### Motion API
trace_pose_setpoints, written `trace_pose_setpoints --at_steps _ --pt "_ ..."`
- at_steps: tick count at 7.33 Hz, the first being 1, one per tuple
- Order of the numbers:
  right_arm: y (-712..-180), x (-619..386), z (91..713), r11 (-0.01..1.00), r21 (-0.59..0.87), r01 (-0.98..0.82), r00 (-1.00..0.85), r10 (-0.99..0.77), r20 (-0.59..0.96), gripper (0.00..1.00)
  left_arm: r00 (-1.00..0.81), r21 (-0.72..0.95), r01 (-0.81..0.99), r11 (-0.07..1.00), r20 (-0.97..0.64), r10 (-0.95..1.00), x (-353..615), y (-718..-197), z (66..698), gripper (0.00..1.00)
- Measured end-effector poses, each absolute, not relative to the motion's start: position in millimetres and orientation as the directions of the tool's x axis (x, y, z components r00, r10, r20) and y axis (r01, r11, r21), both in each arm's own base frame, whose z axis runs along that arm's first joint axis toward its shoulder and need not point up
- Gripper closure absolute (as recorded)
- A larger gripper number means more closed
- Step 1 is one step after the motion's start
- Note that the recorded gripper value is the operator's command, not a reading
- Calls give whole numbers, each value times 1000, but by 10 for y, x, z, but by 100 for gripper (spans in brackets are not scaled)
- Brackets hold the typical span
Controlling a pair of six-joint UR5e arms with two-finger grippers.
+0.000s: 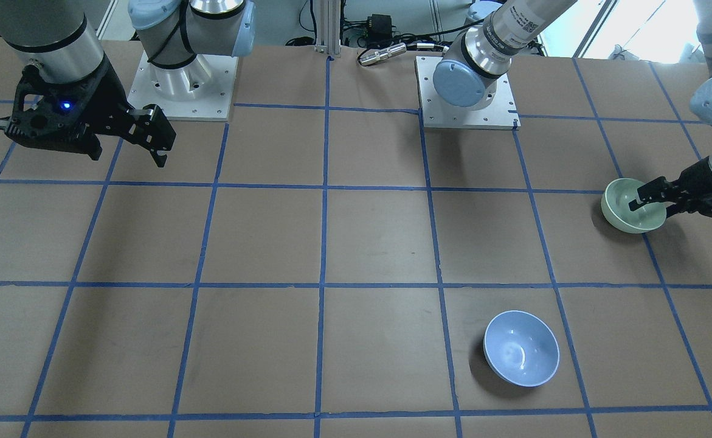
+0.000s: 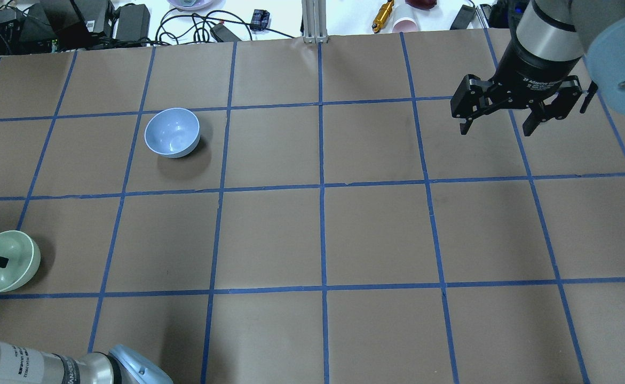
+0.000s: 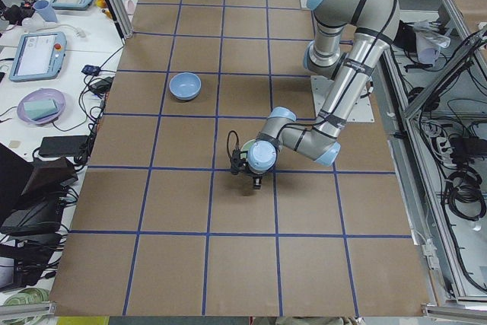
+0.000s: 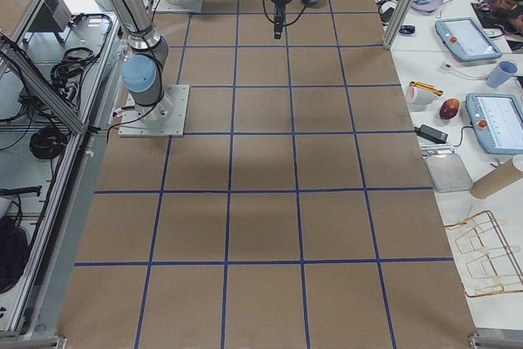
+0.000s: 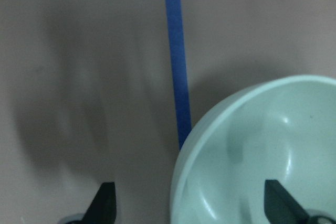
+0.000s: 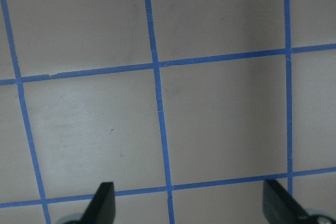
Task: Stack green bowl on blue bowl
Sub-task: 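Close the left gripper on the green bowl's rim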
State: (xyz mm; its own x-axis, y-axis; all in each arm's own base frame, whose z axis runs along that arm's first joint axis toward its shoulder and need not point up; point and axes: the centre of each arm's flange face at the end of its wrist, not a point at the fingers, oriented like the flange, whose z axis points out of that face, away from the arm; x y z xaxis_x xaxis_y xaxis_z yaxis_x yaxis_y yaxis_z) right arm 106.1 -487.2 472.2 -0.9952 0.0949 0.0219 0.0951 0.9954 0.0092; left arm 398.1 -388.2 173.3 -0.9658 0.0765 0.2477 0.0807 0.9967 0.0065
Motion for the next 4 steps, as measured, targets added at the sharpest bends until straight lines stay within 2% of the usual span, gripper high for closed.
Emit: trace_pose_setpoints --at_steps 1,3,4 --pt "-4872 1061 4722 995 9 95 -995 95 22 0 -965 9 80 997 251 75 3980 -3881 1713 44" --pt "-4872 1061 4722 995 9 95 -995 95 22 0 -964 12 82 997 255 76 3977 -3879 1688 72" --pt "-4872 1061 4722 995 9 95 -995 95 22 0 -963 12 83 996 257 77 3977 -3878 1676 82"
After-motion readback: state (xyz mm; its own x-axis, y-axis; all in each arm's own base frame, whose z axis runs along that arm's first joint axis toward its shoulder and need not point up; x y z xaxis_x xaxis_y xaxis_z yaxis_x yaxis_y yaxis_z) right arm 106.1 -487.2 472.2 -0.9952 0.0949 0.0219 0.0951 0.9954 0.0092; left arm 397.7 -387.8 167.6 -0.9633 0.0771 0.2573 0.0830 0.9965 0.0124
